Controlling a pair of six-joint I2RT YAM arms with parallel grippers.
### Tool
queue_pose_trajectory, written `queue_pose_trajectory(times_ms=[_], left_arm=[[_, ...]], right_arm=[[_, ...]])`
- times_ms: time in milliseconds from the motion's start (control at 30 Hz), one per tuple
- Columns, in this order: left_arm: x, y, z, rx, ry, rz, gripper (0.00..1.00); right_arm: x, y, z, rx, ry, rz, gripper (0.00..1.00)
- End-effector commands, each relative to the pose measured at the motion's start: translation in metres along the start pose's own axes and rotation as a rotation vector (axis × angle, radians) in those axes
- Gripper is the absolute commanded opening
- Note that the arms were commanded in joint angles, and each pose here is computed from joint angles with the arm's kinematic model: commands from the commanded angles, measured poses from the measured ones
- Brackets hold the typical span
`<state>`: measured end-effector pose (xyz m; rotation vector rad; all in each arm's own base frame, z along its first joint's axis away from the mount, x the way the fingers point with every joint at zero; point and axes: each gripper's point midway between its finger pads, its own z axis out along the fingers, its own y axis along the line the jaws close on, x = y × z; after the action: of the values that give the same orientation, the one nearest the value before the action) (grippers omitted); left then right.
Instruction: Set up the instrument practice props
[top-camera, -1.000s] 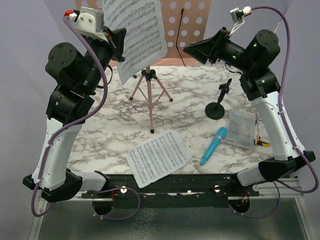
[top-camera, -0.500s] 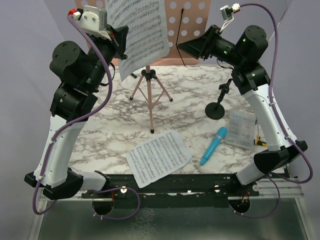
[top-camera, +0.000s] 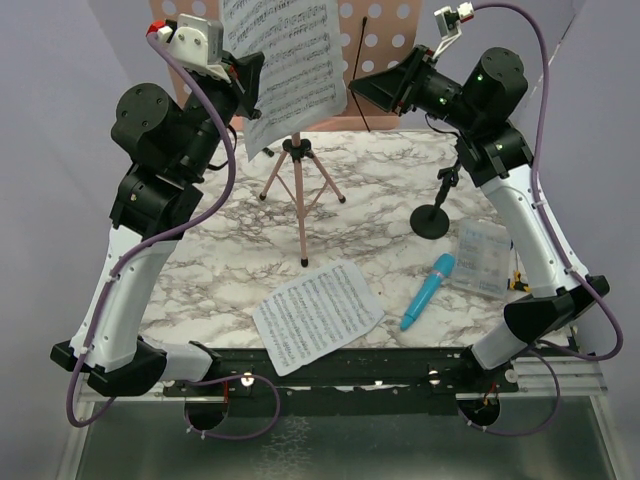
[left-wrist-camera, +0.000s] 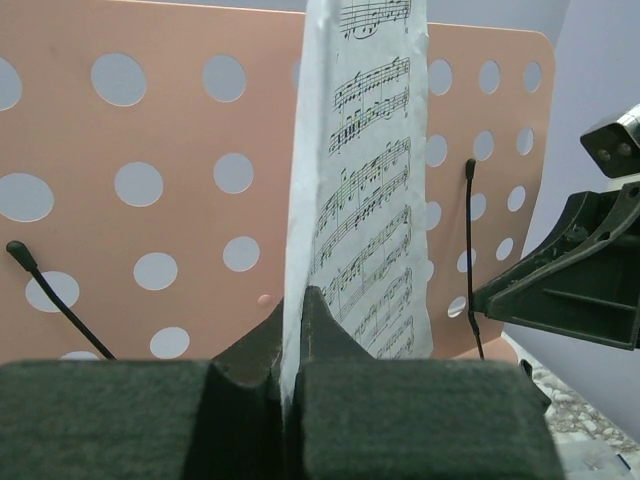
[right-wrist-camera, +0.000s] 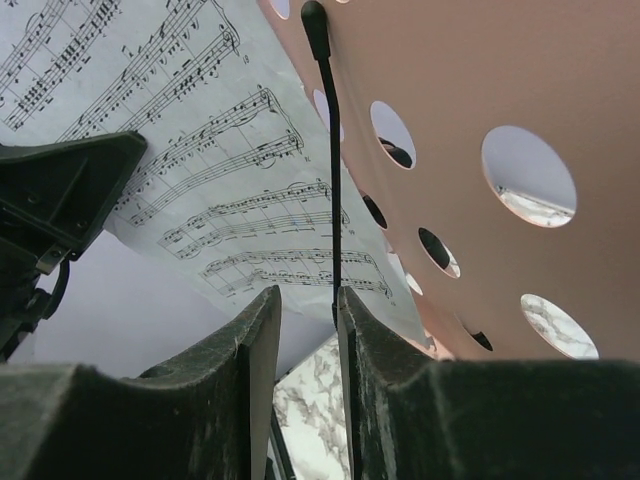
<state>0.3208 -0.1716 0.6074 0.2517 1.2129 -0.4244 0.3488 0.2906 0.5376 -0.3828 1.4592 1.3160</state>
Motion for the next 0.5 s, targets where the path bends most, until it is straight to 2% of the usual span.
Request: queue_pose_trajectory(times_ms=[0, 367, 467], left_arm=[[-0.018, -0.003, -0.005, 0.028, -0.055, 0.008, 0.00], [-0.023, -0.006, -0.006, 0.046, -0.072, 0.008, 0.00], [-0.023, -0.008, -0.005, 0.055, -0.076, 0.008, 0.00]], right_arm=[[-0.009, -0.001, 0.006, 0.023, -0.044, -0.016, 0.33], [-0.014, -0.012, 0.006, 0.095, -0.077, -0.033, 0.48], [-0.011, -0.013, 0.010, 0.089, -0.067, -0.026, 0.47]])
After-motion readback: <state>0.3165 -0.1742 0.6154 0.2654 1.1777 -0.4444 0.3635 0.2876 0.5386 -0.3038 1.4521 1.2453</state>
